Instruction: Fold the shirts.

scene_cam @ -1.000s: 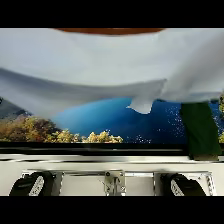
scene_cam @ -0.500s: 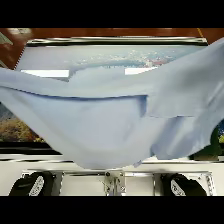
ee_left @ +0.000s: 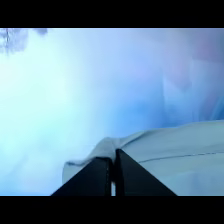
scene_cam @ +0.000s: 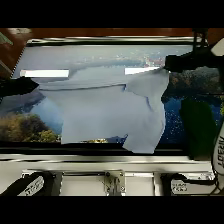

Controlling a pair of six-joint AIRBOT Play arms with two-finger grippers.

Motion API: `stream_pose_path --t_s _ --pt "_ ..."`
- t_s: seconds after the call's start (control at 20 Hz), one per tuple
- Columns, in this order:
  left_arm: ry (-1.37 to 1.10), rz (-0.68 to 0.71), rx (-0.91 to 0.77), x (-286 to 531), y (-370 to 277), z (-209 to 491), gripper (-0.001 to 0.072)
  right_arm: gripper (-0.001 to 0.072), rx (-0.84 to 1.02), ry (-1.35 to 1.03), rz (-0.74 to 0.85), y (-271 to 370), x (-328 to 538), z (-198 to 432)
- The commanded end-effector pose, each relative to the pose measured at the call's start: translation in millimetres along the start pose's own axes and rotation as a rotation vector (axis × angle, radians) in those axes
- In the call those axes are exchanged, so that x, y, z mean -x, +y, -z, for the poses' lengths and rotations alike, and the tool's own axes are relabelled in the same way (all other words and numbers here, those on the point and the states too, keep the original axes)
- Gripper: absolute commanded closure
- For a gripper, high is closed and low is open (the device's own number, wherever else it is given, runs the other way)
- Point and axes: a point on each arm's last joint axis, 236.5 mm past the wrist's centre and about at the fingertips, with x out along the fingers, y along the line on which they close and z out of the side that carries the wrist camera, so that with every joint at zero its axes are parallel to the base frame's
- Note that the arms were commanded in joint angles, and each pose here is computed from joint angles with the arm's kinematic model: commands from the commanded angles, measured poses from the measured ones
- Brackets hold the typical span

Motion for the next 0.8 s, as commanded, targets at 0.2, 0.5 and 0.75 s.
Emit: stream_pose_path --t_s 0.2,0.5,0.75 --pt "0.049 0.008 0.071 -136.2 20.1 22.4 0.0671 0.0646 -0.232 -0.138 -0.08 -33.7 -125.0 -19.9" --pt "0.193 0.025 0.077 -172.1 16.7 67.8 0.0067 0.0112 -0.207 0.051 -0.092 -30.8 -156.4 30.5" --pt "0.469 0.041 0.142 -115.1 56.0 99.7 0.0047 0.0113 0.009 0.285 0.119 -82.7 -74.2 68.8"
